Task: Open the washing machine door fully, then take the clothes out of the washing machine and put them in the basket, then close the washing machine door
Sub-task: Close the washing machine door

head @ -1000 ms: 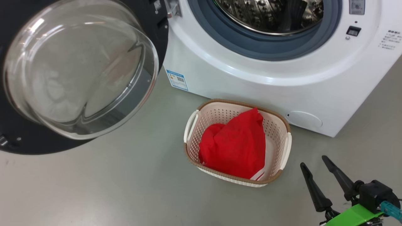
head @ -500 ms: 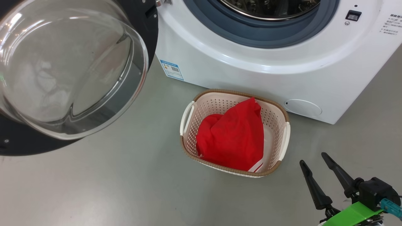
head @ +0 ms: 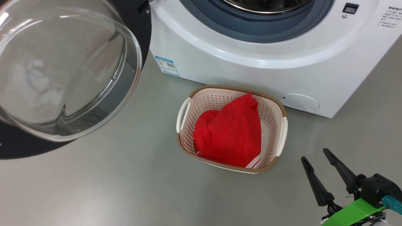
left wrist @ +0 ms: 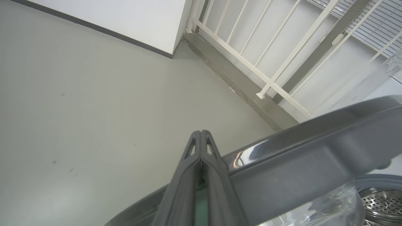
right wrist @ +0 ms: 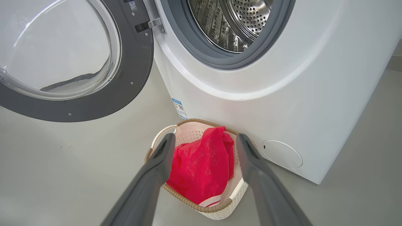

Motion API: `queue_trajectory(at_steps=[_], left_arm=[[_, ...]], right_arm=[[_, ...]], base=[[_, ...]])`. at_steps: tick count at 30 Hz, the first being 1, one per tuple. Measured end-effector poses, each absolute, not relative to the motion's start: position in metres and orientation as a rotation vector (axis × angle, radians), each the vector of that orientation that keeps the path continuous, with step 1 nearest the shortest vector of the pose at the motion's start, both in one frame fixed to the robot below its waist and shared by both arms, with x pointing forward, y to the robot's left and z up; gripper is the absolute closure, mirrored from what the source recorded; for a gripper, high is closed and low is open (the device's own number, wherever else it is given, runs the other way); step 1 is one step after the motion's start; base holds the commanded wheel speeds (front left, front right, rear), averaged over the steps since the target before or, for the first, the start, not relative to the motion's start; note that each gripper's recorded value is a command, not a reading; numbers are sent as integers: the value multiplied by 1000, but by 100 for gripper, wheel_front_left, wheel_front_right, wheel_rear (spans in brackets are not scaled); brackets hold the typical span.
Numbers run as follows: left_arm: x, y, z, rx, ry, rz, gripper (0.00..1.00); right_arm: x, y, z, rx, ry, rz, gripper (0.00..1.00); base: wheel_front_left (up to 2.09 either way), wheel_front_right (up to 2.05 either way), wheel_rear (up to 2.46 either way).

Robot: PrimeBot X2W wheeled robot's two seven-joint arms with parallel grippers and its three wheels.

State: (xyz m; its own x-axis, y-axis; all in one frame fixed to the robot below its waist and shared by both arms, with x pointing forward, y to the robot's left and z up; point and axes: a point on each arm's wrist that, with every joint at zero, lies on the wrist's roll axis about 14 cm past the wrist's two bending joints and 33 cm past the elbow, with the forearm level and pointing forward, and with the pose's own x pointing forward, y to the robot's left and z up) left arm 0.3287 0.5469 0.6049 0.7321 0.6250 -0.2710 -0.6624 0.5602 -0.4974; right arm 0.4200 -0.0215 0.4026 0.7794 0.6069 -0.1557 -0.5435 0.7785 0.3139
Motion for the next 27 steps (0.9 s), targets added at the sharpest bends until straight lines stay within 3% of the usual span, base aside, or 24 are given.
queue_trajectory(at_steps=[27], left_arm=[[315,513,608,-662,220,565,100]], right_arm=[[417,-16,424,279,208,617,0]], base=[[0,0,0]])
